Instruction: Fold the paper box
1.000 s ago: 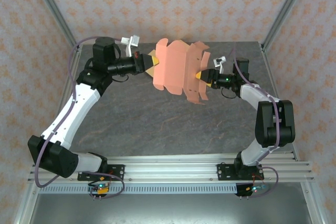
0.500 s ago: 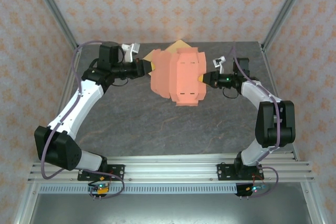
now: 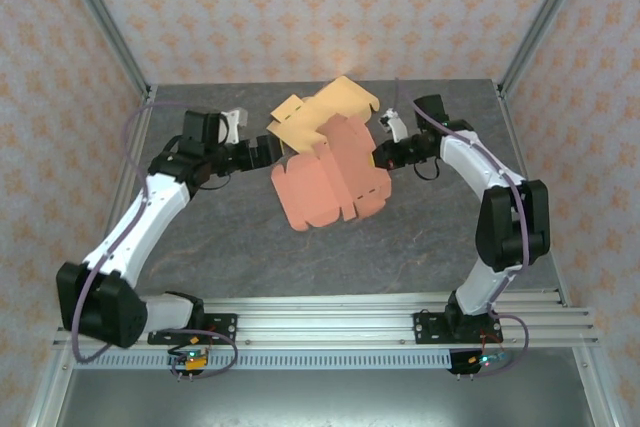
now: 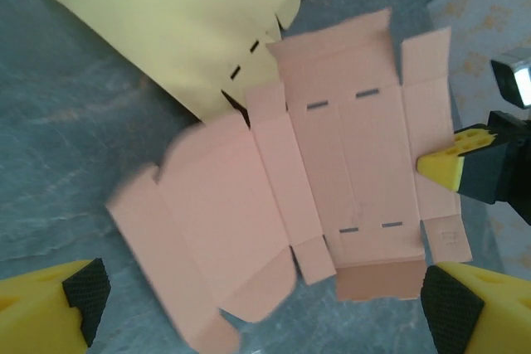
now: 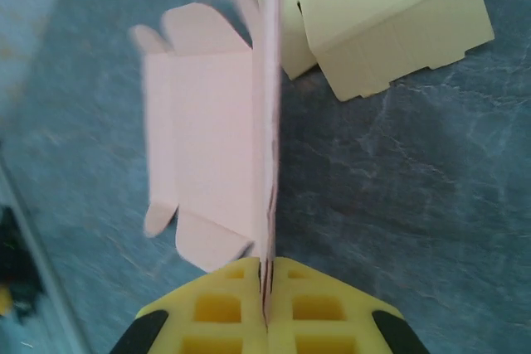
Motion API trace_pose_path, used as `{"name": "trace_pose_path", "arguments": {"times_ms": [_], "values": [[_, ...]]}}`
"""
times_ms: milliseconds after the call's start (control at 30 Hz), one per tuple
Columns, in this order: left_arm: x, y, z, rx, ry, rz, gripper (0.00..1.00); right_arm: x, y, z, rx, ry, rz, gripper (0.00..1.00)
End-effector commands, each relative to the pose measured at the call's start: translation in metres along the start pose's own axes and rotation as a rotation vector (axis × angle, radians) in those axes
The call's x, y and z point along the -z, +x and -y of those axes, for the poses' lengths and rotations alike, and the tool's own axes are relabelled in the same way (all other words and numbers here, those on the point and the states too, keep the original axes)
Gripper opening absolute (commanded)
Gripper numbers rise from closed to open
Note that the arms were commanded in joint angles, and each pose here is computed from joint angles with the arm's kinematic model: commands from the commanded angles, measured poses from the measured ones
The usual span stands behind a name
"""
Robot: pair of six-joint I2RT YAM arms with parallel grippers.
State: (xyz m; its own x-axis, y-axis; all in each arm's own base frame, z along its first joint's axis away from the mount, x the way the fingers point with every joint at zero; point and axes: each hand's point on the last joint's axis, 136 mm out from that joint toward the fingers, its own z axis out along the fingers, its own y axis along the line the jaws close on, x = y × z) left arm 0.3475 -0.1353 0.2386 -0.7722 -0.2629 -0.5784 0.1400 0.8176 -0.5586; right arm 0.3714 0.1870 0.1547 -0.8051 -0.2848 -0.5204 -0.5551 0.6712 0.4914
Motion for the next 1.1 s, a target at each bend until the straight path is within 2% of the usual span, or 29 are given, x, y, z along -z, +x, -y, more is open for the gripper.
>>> {"name": "trace_pose_path", "arguments": {"times_ms": [0,67,367,467,600,700,867,1000,1067], "values": [[0.017,0.000,-0.011,-0.085,-0.074,0.054,1.00,0.008,0.016,0.003,0.223,0.150,-0.164,0.01],[0.013,0.004,-0.011,-0.083,-0.052,0.050,1.00,0.009,0.017,0.006,0.326,0.234,-0.228,0.01],[-0.032,0.027,-0.025,0.042,0.071,0.091,1.00,0.005,0.033,-0.009,0.936,0.270,-0.455,0.00],[-0.046,0.041,-0.018,-0.047,0.107,0.133,1.00,-0.003,0.032,-0.006,1.053,0.302,-0.512,0.01],[-0.062,0.073,0.006,-0.257,0.138,0.104,0.99,-0.009,0.026,-0.011,1.109,0.299,-0.517,0.02],[-0.073,0.091,0.012,-0.326,0.194,0.079,0.95,-0.011,0.023,-0.021,1.132,0.261,-0.479,0.03],[-0.086,0.091,0.021,-0.396,0.239,0.050,0.92,-0.016,0.024,-0.025,1.118,0.225,-0.463,0.02],[-0.106,0.091,0.010,-0.442,0.174,0.018,0.89,-0.019,0.027,-0.023,1.110,0.217,-0.478,0.02],[-0.117,0.091,0.014,-0.469,0.197,-0.011,0.81,-0.020,0.024,-0.024,1.113,0.216,-0.466,0.03]]}}
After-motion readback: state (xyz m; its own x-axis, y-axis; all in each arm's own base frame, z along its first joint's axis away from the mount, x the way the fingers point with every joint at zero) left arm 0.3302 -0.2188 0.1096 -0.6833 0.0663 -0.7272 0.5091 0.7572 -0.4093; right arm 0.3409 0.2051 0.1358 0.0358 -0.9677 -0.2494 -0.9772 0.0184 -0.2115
